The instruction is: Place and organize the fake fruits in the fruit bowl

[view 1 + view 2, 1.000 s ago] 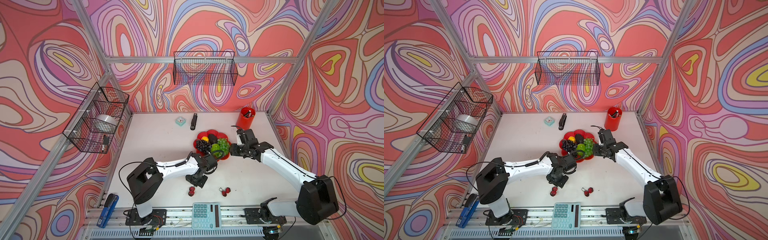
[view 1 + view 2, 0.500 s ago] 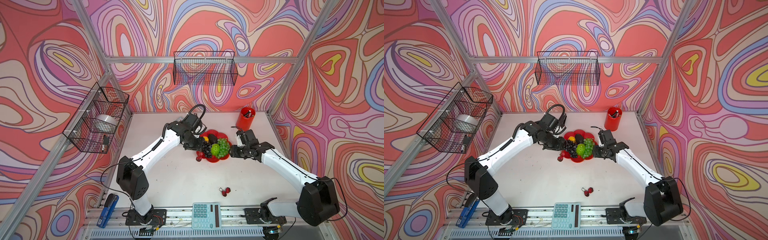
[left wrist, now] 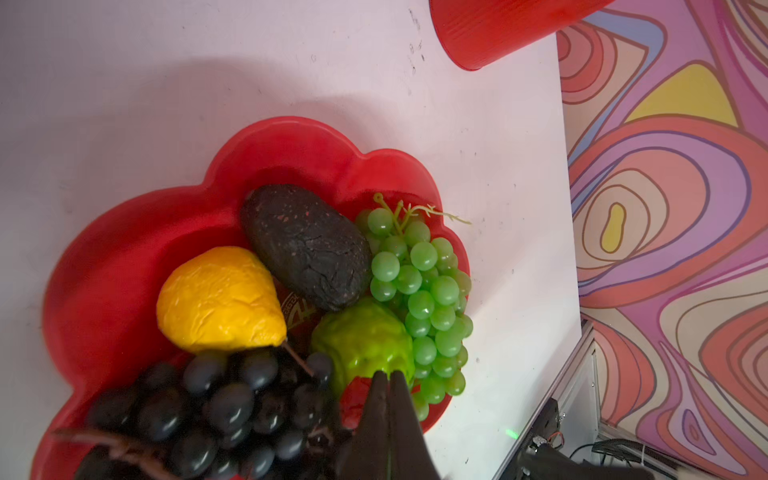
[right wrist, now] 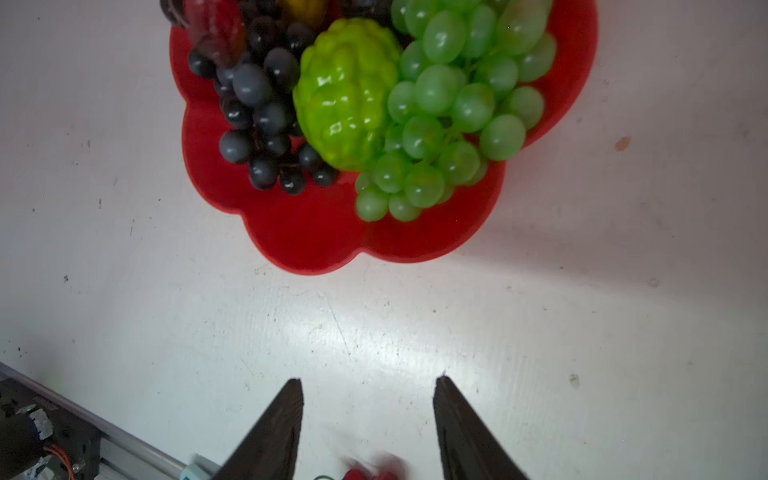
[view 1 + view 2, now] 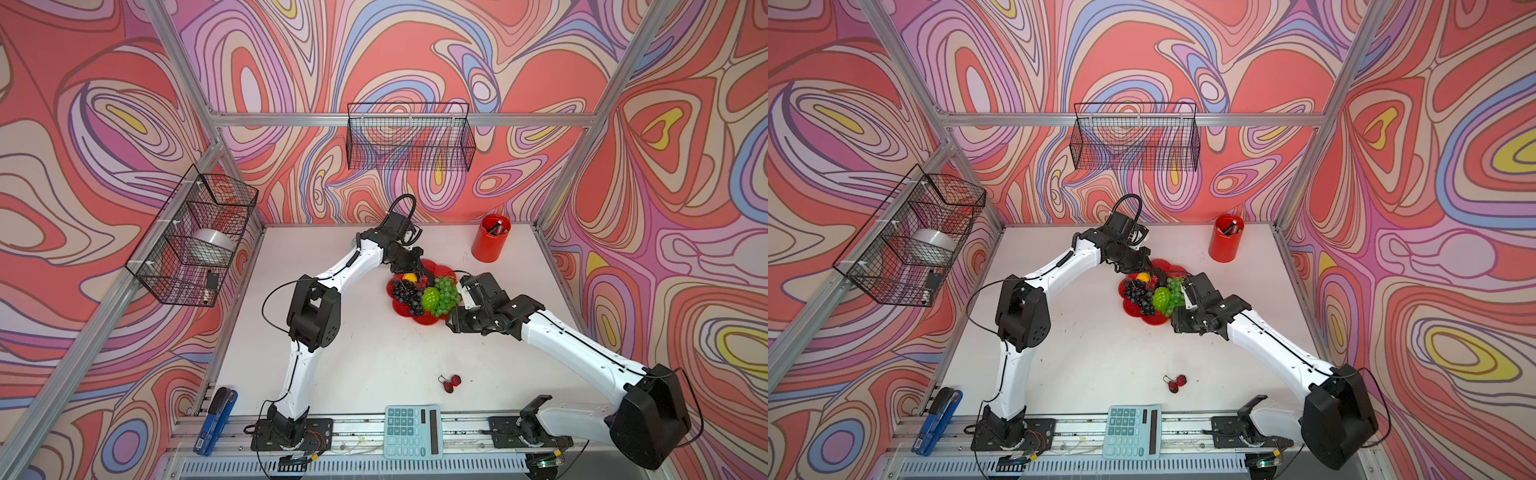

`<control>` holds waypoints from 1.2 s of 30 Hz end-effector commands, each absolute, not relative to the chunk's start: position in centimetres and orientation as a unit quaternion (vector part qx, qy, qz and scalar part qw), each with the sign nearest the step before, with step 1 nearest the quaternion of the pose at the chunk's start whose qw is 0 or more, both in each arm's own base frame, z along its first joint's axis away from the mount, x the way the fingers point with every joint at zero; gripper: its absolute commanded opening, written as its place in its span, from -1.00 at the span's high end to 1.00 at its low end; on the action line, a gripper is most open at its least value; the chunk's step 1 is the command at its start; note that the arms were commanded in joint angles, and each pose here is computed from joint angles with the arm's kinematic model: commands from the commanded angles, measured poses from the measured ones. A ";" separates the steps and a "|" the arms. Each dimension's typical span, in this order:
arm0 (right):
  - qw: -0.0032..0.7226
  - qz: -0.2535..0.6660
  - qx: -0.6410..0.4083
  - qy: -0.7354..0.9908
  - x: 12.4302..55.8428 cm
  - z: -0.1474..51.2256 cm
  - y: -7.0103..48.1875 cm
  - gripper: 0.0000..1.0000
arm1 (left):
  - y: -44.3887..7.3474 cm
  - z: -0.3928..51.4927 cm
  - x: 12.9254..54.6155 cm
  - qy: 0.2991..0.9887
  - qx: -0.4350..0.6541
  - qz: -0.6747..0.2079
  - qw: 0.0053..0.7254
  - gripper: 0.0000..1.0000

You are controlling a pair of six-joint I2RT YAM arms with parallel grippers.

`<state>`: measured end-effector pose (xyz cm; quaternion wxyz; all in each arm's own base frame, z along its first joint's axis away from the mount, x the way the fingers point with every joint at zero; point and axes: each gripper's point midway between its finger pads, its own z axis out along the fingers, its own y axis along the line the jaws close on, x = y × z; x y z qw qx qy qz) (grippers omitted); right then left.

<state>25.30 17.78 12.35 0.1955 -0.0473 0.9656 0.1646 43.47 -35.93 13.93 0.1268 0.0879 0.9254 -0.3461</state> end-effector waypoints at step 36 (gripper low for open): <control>0.129 0.055 -0.072 0.988 17.5 8.0 18.1 -0.43 | -28.6 21.7 39.1 0.919 0.069 -0.312 0.231 0.15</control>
